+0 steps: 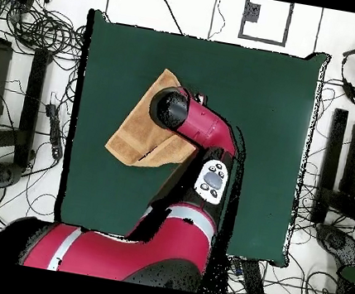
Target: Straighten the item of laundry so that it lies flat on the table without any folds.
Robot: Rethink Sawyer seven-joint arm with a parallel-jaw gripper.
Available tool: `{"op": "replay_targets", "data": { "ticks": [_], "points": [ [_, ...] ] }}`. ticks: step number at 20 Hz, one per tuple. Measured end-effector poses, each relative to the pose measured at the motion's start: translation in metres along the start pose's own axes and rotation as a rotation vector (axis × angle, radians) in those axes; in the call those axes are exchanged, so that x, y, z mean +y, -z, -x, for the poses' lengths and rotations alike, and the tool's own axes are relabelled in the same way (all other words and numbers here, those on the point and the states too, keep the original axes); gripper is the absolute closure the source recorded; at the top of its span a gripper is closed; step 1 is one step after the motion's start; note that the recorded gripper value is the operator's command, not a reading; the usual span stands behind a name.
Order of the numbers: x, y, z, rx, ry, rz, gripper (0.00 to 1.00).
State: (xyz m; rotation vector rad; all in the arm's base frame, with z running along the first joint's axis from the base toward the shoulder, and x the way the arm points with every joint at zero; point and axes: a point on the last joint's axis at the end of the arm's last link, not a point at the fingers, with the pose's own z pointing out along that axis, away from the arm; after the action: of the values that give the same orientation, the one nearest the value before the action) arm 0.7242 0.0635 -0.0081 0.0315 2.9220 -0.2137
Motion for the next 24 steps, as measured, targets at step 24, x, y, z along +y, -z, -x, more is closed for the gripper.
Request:
{"op": "replay_targets", "data": {
  "ticks": [24],
  "points": [
    [-0.014,0.033,-0.008,0.008,-0.04,0.009,0.0]
  ]
}}
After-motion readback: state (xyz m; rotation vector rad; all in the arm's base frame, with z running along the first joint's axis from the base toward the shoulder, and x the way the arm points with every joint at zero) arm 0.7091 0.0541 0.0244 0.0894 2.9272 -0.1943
